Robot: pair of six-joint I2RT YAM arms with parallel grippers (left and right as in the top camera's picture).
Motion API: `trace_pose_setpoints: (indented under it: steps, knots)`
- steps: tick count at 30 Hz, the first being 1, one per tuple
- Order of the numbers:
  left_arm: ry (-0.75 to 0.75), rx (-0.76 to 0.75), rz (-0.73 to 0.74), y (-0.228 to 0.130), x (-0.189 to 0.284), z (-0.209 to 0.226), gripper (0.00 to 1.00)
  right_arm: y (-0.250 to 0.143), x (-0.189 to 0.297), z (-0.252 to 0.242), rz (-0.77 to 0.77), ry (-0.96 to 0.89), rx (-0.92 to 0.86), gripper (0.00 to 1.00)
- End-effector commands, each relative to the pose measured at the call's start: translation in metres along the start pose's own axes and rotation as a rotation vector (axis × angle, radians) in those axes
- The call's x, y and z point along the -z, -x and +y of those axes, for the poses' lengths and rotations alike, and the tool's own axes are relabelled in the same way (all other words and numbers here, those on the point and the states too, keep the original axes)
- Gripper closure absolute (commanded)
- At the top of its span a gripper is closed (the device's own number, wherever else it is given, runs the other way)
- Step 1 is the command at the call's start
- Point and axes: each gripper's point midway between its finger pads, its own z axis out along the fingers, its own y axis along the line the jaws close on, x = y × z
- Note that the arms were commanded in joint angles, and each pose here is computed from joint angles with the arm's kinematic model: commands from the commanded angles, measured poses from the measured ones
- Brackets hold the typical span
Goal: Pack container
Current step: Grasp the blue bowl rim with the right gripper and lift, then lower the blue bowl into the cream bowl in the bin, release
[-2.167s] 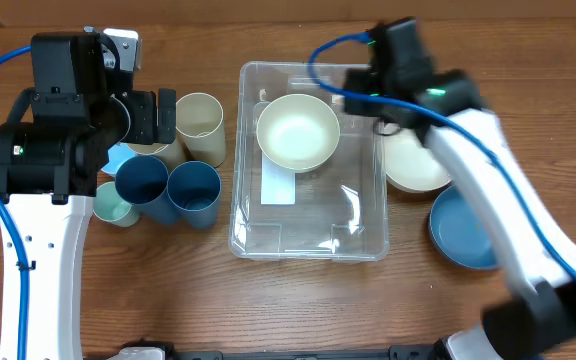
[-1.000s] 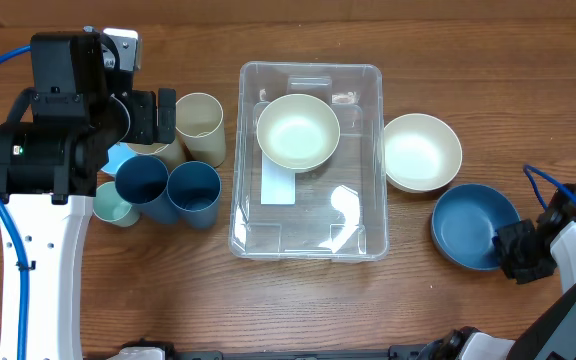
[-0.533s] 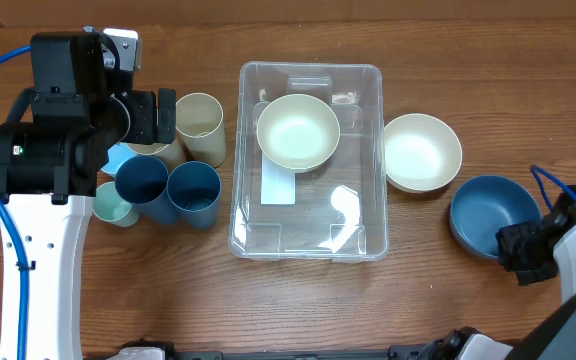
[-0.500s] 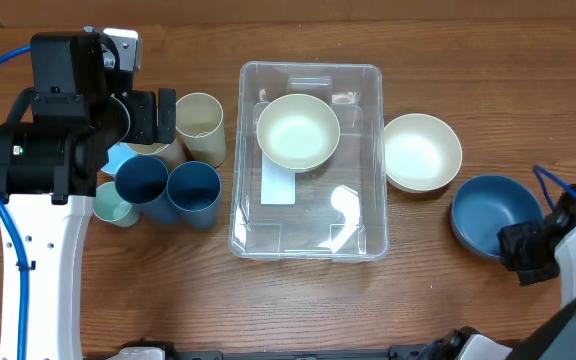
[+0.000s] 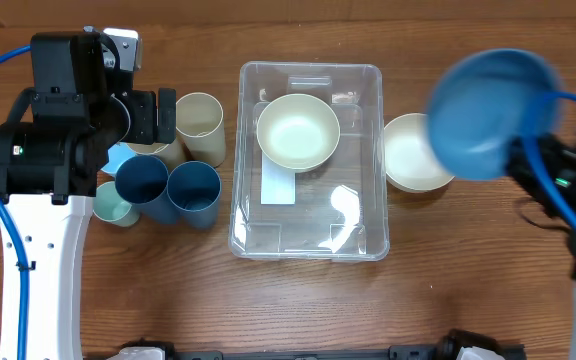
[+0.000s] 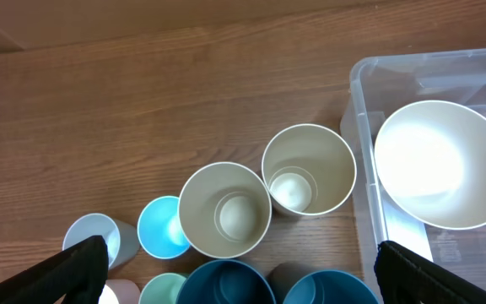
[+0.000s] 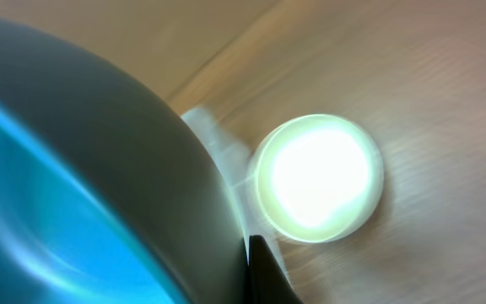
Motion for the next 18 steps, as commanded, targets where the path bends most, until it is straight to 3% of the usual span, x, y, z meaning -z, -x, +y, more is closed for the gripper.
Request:
trace_pose_setpoints:
  steps: [1, 5, 11, 18]
  knots:
    - [0.004, -0.013, -0.026, 0.008, 0.006, 0.001, 0.0, -0.033, -0.039, 0.062, 0.13, 0.151, 0.276, 0.96]
    - [0.004, -0.014, -0.026, 0.008, 0.006, 0.001, 0.0, -0.074, -0.108, 0.108, 0.2, 0.148, 0.437, 0.96]
    - [0.004, -0.013, -0.026, 0.008, 0.006, 0.001, 0.0, -0.116, -0.22, 0.105, 0.294, 0.047, 0.483, 0.96]
    - [0.004, -0.014, -0.026, 0.008, 0.006, 0.001, 0.0, -0.129, -0.268, 0.102, 0.297, 0.052, 0.484, 0.96]
